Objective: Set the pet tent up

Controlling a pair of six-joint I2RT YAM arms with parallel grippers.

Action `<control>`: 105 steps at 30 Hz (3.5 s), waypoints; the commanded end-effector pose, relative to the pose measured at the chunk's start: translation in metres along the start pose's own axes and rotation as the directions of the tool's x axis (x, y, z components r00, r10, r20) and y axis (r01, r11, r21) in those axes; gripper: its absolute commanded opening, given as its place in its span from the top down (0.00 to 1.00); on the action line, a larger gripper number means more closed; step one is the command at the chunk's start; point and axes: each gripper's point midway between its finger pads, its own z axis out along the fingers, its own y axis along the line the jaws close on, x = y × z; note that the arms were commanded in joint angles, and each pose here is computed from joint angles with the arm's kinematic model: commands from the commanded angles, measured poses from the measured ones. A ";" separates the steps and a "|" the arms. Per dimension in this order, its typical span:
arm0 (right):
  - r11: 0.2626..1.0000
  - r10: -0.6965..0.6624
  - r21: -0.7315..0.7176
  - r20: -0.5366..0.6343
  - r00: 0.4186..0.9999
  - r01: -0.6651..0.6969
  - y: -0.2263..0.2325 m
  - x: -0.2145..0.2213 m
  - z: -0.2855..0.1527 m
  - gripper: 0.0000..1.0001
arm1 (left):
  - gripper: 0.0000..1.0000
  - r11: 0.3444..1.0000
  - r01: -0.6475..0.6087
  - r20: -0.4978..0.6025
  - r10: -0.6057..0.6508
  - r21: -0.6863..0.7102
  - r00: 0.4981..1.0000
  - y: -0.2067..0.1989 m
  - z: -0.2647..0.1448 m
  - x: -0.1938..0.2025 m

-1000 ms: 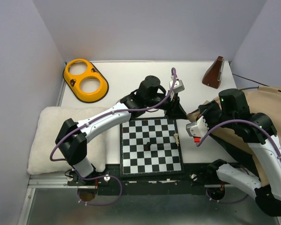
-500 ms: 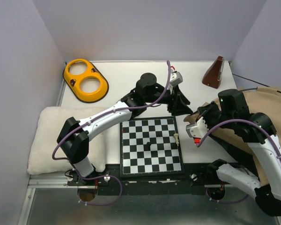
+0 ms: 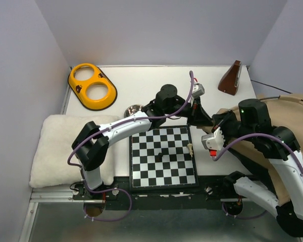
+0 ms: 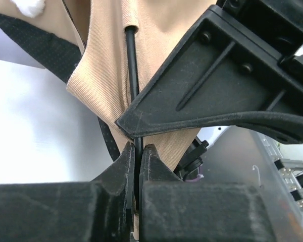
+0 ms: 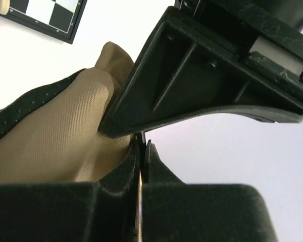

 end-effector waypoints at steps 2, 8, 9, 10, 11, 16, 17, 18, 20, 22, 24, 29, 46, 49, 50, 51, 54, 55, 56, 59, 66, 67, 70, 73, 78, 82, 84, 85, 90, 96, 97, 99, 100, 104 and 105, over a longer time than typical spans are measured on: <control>0.998 0.028 0.061 0.042 0.999 -0.031 -0.002 -0.011 -0.007 0.69 | 1.00 0.994 -0.089 0.049 0.086 0.061 0.995 -0.027 -0.010 -0.010; 0.991 0.046 0.114 0.141 0.989 -0.063 -0.004 -0.034 -0.024 0.00 | 1.00 0.985 -0.046 0.069 0.058 -0.169 0.996 0.018 -0.039 -0.004; 0.990 0.054 0.120 0.192 0.980 -0.078 -0.003 -0.044 -0.027 0.00 | 1.00 0.979 -0.034 0.071 0.049 -0.200 0.996 0.027 -0.044 -0.004; 0.988 0.072 0.118 0.245 0.967 -0.104 -0.003 -0.054 -0.030 0.00 | 1.00 0.972 -0.023 0.077 0.042 -0.233 0.996 0.037 -0.049 -0.006; 0.984 0.095 0.116 0.300 0.949 -0.135 -0.004 -0.064 -0.033 0.00 | 1.00 0.965 -0.017 0.078 0.039 -0.263 0.996 0.046 -0.052 -0.007; 0.950 0.216 0.054 0.592 0.776 -0.306 -0.029 -0.119 -0.059 0.00 | 1.00 0.915 -0.007 0.090 0.048 -0.404 0.995 0.093 -0.077 -0.012; 0.942 0.235 0.042 0.626 0.743 -0.333 -0.035 -0.125 -0.065 0.00 | 1.00 0.905 -0.004 0.094 0.048 -0.424 0.994 0.102 -0.084 -0.012; 0.938 0.244 0.030 0.654 0.716 -0.346 -0.040 -0.132 -0.071 0.00 | 1.00 0.901 -0.011 0.093 0.057 -0.435 0.994 0.109 -0.091 -0.013; 0.917 0.283 0.003 0.700 0.656 -0.399 -0.055 -0.142 -0.085 0.00 | 1.00 0.884 -0.047 0.063 0.086 -0.464 0.994 0.125 -0.104 -0.014; 0.903 0.303 -0.009 0.725 0.619 -0.430 -0.071 -0.148 -0.096 0.00 | 1.00 0.879 -0.079 0.038 0.109 -0.470 0.993 0.141 -0.119 -0.018; 0.872 0.351 -0.024 0.726 0.592 -0.488 -0.090 -0.146 -0.104 0.00 | 1.00 0.850 -0.132 -0.001 0.153 -0.509 0.988 0.159 -0.142 -0.026; 0.792 0.444 0.043 0.643 0.624 -0.608 -0.132 -0.117 -0.114 0.00 | 1.00 0.802 -0.269 -0.144 0.227 -0.534 0.963 0.208 -0.198 -0.025; 0.647 0.759 0.027 0.068 0.647 -0.762 -0.086 -0.012 -0.018 0.09 | 0.42 0.735 -0.325 -0.207 0.250 -0.595 0.946 0.279 -0.312 -0.045; 0.587 0.806 0.014 0.079 0.586 -0.809 -0.087 -0.011 -0.010 0.09 | 0.40 0.713 -0.349 -0.211 0.279 -0.609 0.937 0.250 -0.321 -0.051; 0.573 0.817 0.009 0.080 0.572 -0.819 -0.084 -0.012 -0.007 0.09 | 0.31 0.710 -0.354 -0.221 0.277 -0.609 0.935 0.238 -0.322 -0.051; 0.558 0.826 0.019 0.082 0.558 -0.829 -0.083 -0.010 -0.006 0.09 | 0.30 0.704 -0.349 -0.221 0.270 -0.619 0.937 0.225 -0.322 -0.054; 0.485 0.871 0.027 0.067 0.486 -0.874 -0.074 -0.002 0.000 0.10 | 0.30 0.742 -0.287 -0.186 0.219 -0.606 0.958 0.184 -0.318 -0.057; 0.450 0.890 0.025 0.068 0.450 -0.893 -0.074 0.000 0.002 0.10 | 0.32 0.773 -0.268 -0.185 0.196 -0.575 0.963 0.166 -0.313 -0.054; 0.430 0.901 0.005 0.063 0.429 -0.903 -0.071 0.000 0.005 0.11 | 0.33 0.805 -0.261 -0.188 0.188 -0.533 0.964 0.147 -0.306 -0.052; 0.431 0.902 -0.088 0.077 0.425 -0.898 -0.065 -0.013 0.012 0.12 | 0.34 0.868 -0.140 -0.167 0.067 -0.476 0.984 0.097 -0.285 -0.039; 0.312 0.950 -0.307 0.082 0.302 -0.899 -0.036 -0.052 0.028 0.17 | 0.34 0.936 0.072 -0.078 -0.105 -0.344 0.991 0.011 -0.220 -0.010; 0.300 0.954 -0.307 0.097 0.284 -0.903 -0.031 -0.055 0.031 0.17 | 0.34 0.939 0.088 -0.080 -0.120 -0.331 0.989 0.006 -0.212 -0.006; 0.358 0.930 -0.296 0.203 0.308 -0.886 -0.025 -0.063 0.036 0.17 | 0.34 0.939 0.122 -0.103 -0.162 -0.321 0.981 0.002 -0.197 0.007; 0.516 0.845 -0.255 0.307 0.438 -0.818 -0.032 -0.063 0.040 0.15 | 0.35 0.931 0.134 -0.125 -0.186 -0.339 0.975 0.008 -0.196 0.020; 0.757 0.637 -0.245 0.482 0.601 -0.606 -0.075 -0.082 0.028 0.18 | 0.33 0.952 -0.064 0.049 0.082 -0.300 0.995 -0.014 -0.207 0.015; 0.906 0.422 -0.273 0.546 0.723 -0.323 -0.059 -0.109 0.034 0.21 | 0.28 0.923 -0.188 0.094 0.232 -0.335 0.968 -0.023 -0.219 0.042; 0.945 0.318 -0.258 0.565 0.761 -0.203 -0.049 -0.121 0.045 0.21 | 0.27 0.902 -0.216 0.072 0.261 -0.373 0.963 -0.018 -0.225 0.055; 0.957 0.266 -0.248 0.566 0.780 -0.147 -0.045 -0.125 0.052 0.22 | 0.27 0.894 -0.228 0.063 0.272 -0.385 0.960 -0.016 -0.226 0.062; 0.975 0.141 -0.222 0.545 0.826 -0.020 -0.052 -0.134 0.094 0.28 | 0.28 0.859 -0.246 0.060 0.304 -0.450 0.951 -0.009 -0.232 0.074; 0.971 0.088 -0.235 0.500 0.861 0.037 -0.056 -0.126 0.139 0.43 | 0.29 0.843 -0.217 0.069 0.286 -0.492 0.956 0.003 -0.232 0.075; 0.969 0.080 -0.244 0.493 0.866 0.050 -0.053 -0.124 0.144 0.46 | 0.29 0.840 -0.219 0.072 0.292 -0.496 0.954 0.004 -0.232 0.074; 0.963 0.057 -0.258 0.477 0.877 0.077 -0.047 -0.120 0.153 0.53 | 0.29 0.838 -0.223 0.081 0.301 -0.498 0.950 0.006 -0.232 0.073; 0.962 0.047 -0.260 0.471 0.881 0.087 -0.045 -0.118 0.157 0.56 | 0.29 0.837 -0.225 0.088 0.307 -0.498 0.948 0.006 -0.231 0.071; 0.965 0.049 -0.250 0.460 0.886 0.076 -0.053 -0.116 0.162 0.81 | 0.29 0.835 -0.230 0.089 0.314 -0.499 0.945 0.008 -0.232 0.073; 0.968 0.051 -0.242 0.459 0.887 0.070 -0.058 -0.116 0.161 0.90 | 0.29 0.832 -0.236 0.088 0.321 -0.502 0.943 0.008 -0.232 0.074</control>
